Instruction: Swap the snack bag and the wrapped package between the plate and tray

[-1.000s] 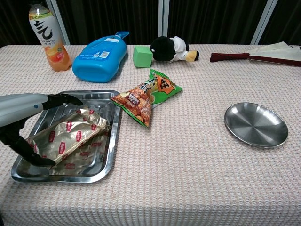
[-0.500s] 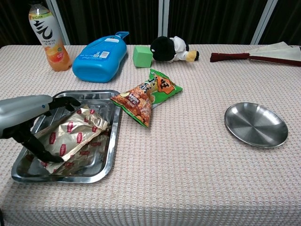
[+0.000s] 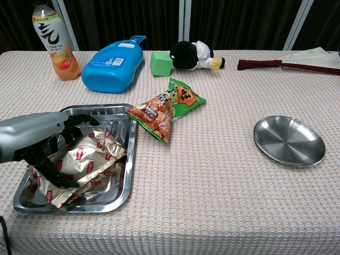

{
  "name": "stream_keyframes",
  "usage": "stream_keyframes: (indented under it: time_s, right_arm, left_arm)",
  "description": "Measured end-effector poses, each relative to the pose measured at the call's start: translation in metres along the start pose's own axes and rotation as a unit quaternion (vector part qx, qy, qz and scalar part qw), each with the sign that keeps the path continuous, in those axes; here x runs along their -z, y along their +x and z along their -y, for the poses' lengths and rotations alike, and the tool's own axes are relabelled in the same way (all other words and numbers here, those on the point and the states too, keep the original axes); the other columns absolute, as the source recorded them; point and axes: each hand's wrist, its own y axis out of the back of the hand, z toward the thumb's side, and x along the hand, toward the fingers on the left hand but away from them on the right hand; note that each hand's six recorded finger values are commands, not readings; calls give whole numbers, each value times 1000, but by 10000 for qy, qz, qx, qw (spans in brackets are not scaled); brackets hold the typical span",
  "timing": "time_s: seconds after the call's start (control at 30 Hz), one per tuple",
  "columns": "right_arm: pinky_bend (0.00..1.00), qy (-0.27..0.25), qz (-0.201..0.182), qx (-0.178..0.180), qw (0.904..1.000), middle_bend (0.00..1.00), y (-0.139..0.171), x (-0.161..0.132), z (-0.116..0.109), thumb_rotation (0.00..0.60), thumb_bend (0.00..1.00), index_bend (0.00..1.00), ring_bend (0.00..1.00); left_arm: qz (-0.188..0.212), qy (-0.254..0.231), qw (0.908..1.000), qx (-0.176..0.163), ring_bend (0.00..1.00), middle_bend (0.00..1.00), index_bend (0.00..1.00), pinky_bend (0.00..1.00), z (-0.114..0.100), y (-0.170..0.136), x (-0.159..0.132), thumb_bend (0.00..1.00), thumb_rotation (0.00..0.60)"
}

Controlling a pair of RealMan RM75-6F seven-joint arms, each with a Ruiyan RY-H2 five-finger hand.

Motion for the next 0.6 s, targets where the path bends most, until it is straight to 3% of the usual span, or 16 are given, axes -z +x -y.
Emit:
stream_keyframes:
  time_s: [0.33,0.6]
  right_arm:
    - [0,18,27,-8,10000,0,0,1,-1,600,121,0,0]
    - [0,25,44,-2,10000,0,-1,1,-3,600,121,0,0]
  left_arm:
    - [108,-76,9993,-363,452,541,209,568,-13,-1,-3,279,600]
    - [274,-142,9973,-668,465,557,221,583,-27,-8,-4,330,600]
